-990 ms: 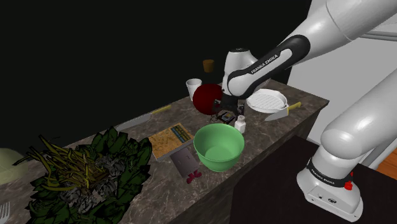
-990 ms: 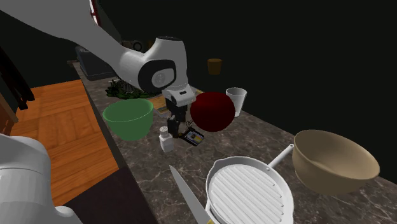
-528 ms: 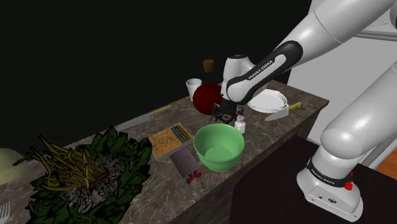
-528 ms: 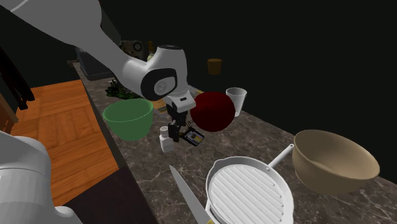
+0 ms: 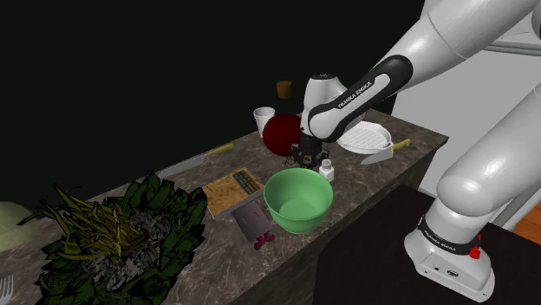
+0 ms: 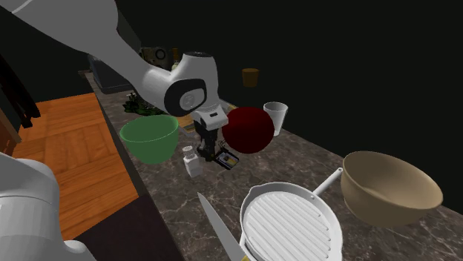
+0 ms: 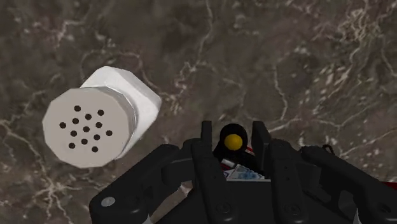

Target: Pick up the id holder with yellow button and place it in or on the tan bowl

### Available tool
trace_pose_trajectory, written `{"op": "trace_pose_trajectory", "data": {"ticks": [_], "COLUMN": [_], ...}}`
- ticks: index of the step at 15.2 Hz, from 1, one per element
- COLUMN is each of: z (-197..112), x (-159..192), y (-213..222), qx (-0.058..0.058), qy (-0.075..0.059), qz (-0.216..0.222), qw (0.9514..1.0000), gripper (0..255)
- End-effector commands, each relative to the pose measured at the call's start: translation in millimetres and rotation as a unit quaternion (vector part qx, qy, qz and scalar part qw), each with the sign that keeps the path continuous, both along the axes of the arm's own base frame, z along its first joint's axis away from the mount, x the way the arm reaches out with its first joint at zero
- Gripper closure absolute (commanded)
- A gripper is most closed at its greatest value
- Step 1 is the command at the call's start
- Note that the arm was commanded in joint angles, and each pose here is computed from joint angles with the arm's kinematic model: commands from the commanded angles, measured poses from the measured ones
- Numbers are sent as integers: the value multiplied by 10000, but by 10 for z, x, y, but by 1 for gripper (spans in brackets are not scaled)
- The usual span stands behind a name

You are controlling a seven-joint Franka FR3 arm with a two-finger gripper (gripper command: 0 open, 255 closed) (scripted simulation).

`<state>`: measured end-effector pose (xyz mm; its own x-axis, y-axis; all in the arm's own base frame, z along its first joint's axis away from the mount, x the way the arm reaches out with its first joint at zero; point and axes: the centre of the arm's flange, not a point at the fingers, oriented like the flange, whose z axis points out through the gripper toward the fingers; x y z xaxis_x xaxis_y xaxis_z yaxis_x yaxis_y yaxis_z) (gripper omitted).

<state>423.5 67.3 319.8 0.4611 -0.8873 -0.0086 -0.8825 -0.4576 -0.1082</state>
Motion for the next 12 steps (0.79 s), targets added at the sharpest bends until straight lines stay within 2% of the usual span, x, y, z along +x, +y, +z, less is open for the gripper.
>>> {"op": "trace_pose_trajectory", "data": {"ticks": [1, 6, 12], "z": [-43, -57, 259], "x": [-25, -29, -29], "y": [26, -2, -2], "qx": [2, 3, 3], "qy": [68, 67, 67], "qz": [12, 13, 13], "qw": [10000, 10000, 10000], "gripper": [255, 255, 255]}}
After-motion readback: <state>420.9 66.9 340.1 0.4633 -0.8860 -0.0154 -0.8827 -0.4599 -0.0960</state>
